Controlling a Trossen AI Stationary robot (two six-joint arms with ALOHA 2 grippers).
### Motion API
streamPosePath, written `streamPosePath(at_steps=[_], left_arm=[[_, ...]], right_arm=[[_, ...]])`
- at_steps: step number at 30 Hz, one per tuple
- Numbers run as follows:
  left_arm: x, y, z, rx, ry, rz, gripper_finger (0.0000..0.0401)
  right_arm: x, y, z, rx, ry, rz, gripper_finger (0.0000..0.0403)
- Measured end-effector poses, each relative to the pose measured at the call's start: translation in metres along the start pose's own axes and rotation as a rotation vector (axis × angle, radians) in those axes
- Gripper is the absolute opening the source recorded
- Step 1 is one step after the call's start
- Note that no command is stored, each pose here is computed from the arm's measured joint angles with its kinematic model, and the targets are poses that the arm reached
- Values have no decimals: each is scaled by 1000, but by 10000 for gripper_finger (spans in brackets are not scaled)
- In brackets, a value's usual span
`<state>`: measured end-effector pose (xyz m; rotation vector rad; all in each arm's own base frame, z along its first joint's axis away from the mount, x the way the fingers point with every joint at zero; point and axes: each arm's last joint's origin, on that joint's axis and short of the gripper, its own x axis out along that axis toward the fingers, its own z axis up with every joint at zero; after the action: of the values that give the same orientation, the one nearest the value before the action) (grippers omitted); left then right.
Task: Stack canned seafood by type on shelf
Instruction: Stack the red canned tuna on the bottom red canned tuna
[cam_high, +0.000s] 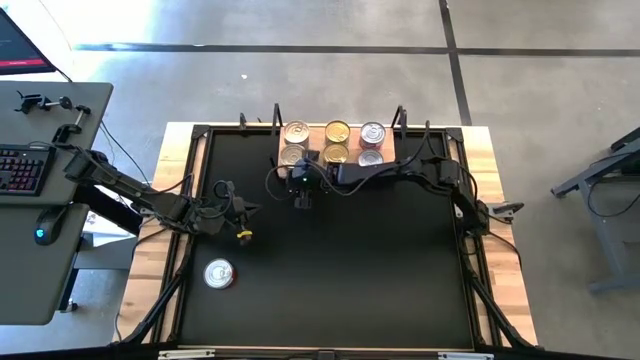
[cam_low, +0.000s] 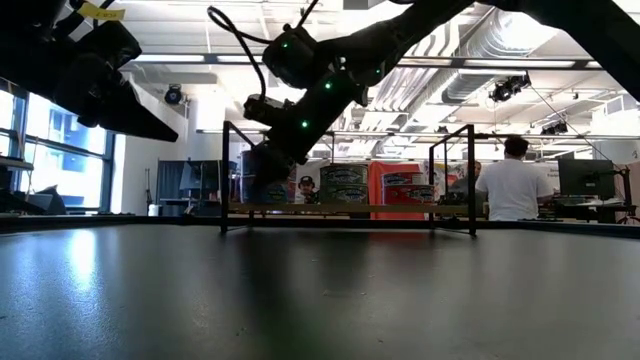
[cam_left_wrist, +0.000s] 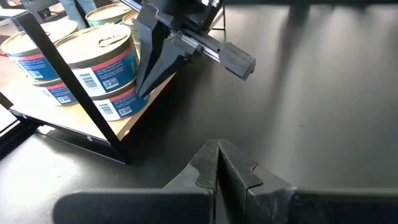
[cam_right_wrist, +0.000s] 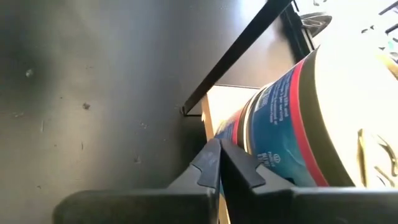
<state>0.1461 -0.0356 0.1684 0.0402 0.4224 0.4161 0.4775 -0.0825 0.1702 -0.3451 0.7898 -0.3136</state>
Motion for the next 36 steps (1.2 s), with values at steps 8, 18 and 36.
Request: streamPosePath(at_steps=[8, 18, 36], left_arm=[[0, 0, 0, 0, 1, 0, 0], [-3, -11, -8, 57, 52, -96, 0], [-7, -73, 46, 154, 611, -339, 0]], right_arm=[[-10, 26, 12, -21, -42, 34, 2], [-43, 108, 1, -14, 61, 206, 2], [-163, 134, -128, 279, 54, 91, 2]])
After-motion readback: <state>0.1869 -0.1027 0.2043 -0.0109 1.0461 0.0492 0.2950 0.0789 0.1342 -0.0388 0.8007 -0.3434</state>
